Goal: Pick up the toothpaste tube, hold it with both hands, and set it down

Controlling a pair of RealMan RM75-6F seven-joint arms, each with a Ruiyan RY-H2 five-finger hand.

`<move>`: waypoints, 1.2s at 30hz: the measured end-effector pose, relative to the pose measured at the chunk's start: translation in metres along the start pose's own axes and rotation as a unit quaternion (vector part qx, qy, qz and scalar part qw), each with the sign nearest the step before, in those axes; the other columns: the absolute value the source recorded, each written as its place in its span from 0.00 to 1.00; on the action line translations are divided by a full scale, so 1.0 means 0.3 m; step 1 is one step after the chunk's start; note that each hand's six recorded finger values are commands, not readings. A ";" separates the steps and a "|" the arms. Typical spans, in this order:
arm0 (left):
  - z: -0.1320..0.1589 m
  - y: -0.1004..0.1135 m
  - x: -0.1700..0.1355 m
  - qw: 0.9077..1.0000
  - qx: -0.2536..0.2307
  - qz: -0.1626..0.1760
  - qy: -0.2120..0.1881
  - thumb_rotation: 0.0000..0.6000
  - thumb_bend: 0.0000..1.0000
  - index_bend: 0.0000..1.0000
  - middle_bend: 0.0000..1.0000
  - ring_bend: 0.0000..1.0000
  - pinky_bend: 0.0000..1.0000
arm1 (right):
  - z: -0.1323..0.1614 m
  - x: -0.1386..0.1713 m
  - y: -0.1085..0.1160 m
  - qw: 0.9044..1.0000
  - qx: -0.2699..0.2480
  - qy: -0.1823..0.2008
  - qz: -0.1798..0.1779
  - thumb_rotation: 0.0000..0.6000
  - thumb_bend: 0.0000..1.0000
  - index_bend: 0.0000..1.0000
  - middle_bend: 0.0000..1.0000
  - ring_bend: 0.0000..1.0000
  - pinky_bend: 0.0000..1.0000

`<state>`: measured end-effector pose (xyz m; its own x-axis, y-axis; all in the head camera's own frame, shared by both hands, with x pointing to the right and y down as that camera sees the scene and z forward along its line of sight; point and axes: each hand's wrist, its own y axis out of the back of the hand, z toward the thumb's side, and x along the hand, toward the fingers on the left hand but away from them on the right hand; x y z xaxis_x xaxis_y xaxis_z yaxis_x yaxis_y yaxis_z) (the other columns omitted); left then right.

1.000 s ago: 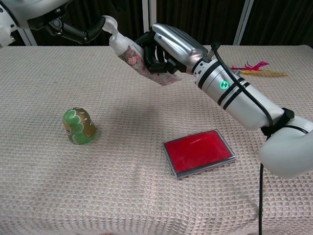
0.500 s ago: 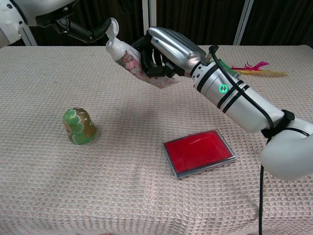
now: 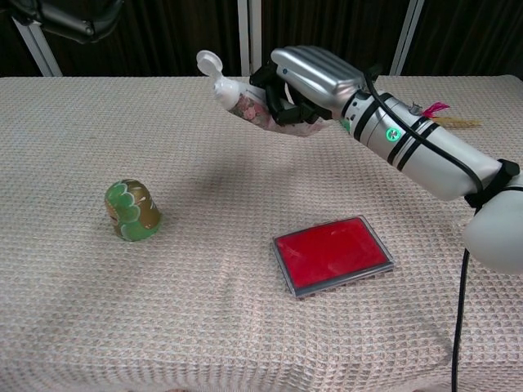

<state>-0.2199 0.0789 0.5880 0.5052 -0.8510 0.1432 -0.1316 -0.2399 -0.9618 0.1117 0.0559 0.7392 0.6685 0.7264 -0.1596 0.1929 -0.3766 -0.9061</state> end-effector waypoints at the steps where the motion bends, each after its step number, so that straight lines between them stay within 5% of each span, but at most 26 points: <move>1: -0.025 0.001 -0.013 1.000 -0.004 -0.003 0.014 0.80 0.55 0.26 0.26 0.18 0.22 | -0.009 -0.002 -0.003 1.000 0.015 -0.003 0.008 1.00 0.55 0.79 0.65 0.57 0.62; 9: -0.188 -0.017 -0.117 0.994 -0.022 -0.025 0.107 0.79 0.53 0.26 0.26 0.18 0.21 | -0.047 -0.005 -0.060 0.984 0.151 -0.024 0.088 1.00 0.42 0.63 0.55 0.46 0.49; 16: -0.275 -0.043 -0.196 0.987 -0.011 -0.041 0.154 0.78 0.51 0.26 0.25 0.16 0.21 | -0.064 0.021 -0.123 0.968 0.198 -0.054 0.147 1.00 0.32 0.16 0.32 0.26 0.35; 20: -0.316 -0.043 -0.233 0.983 -0.007 -0.048 0.177 0.76 0.48 0.26 0.25 0.16 0.21 | -0.068 0.045 -0.108 0.968 0.188 -0.067 0.150 1.00 0.32 0.08 0.27 0.24 0.35; 29: -0.439 -0.013 -0.376 0.968 0.011 -0.062 0.243 0.78 0.30 0.28 0.25 0.16 0.20 | -0.180 0.201 0.125 0.980 0.127 -0.122 0.089 1.00 0.31 0.14 0.32 0.24 0.36; 36: -0.488 0.009 -0.514 0.958 0.021 -0.072 0.276 0.88 0.28 0.29 0.25 0.16 0.20 | -0.307 0.538 0.417 0.976 0.087 -0.197 0.028 1.00 0.30 0.15 0.32 0.24 0.35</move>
<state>-0.4230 0.1410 0.5974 -0.0139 -0.9308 0.3653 -0.0542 -0.3641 -0.9298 0.3100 0.0731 0.6361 0.3393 0.8850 -0.3189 0.0161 -0.3444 -0.9387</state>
